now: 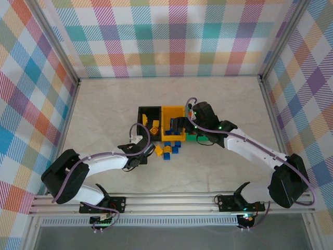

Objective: Sort the legos into containers by color

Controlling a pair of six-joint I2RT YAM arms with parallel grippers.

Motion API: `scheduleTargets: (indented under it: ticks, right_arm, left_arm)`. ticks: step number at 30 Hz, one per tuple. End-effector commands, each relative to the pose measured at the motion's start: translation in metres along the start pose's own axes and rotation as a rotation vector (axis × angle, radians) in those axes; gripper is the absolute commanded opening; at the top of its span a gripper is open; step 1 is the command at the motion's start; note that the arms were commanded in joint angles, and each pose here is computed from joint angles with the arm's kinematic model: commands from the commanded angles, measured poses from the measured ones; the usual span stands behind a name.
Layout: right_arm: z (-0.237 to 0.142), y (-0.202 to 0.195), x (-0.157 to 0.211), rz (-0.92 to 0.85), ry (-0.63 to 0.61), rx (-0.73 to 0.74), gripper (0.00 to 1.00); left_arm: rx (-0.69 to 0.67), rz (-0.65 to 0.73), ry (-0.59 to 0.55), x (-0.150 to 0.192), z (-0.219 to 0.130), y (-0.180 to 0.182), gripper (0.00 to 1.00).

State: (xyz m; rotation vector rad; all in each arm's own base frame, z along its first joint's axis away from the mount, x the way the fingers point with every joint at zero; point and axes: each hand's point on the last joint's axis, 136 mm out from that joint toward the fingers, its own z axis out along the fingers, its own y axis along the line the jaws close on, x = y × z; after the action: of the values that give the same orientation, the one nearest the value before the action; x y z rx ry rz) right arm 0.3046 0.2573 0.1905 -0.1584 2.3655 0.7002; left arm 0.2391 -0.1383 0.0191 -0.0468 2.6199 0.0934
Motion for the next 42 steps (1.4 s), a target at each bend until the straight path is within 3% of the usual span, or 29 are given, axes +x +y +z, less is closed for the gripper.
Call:
scheduleTargets:
  ticks: [1,5,9,12,19,23,28,34,38,42]
  right_arm:
    - [-0.006,-0.001,-0.005,0.007,-0.037,-0.001,0.90]
    - [-0.006,-0.003,-0.002,0.020,-0.035,0.001,0.90]
    - [-0.006,-0.006,0.004,0.036,-0.028,-0.001,0.90]
    - [-0.003,-0.010,0.014,0.044,0.000,0.002,0.90]
    - [0.006,-0.018,0.053,0.070,0.092,0.007,0.89]
    - [0.011,0.004,0.081,-0.007,0.143,-0.033,0.88]
    - [0.026,0.043,0.105,-0.177,0.216,-0.088,0.83]
    - [0.063,0.072,0.120,-0.306,0.297,-0.089,0.81]
    - [0.088,0.075,0.118,-0.354,0.317,-0.053,0.79]
    - [0.103,0.070,0.120,-0.380,0.332,-0.006,0.77]
  left_arm:
    - [-0.012,0.000,0.016,0.006,-0.005,0.008,0.42]
    - [0.051,-0.017,-0.034,-0.020,-0.029,-0.005,0.27]
    - [0.120,-0.036,-0.145,-0.079,-0.069,-0.024,0.27]
    - [0.129,-0.050,-0.170,-0.123,-0.079,-0.036,0.27]
    - [0.055,-0.071,-0.095,-0.176,-0.029,-0.048,0.26]
    - [0.050,-0.094,-0.056,-0.189,-0.007,-0.054,0.37]
    - [0.091,-0.106,-0.054,-0.209,-0.015,-0.065,0.63]
    - [0.249,-0.186,-0.192,-0.240,-0.102,-0.053,0.93]
    - [0.304,-0.232,-0.290,-0.235,-0.164,-0.020,1.00]
    - [0.298,-0.271,-0.360,-0.208,-0.201,0.018,1.00]
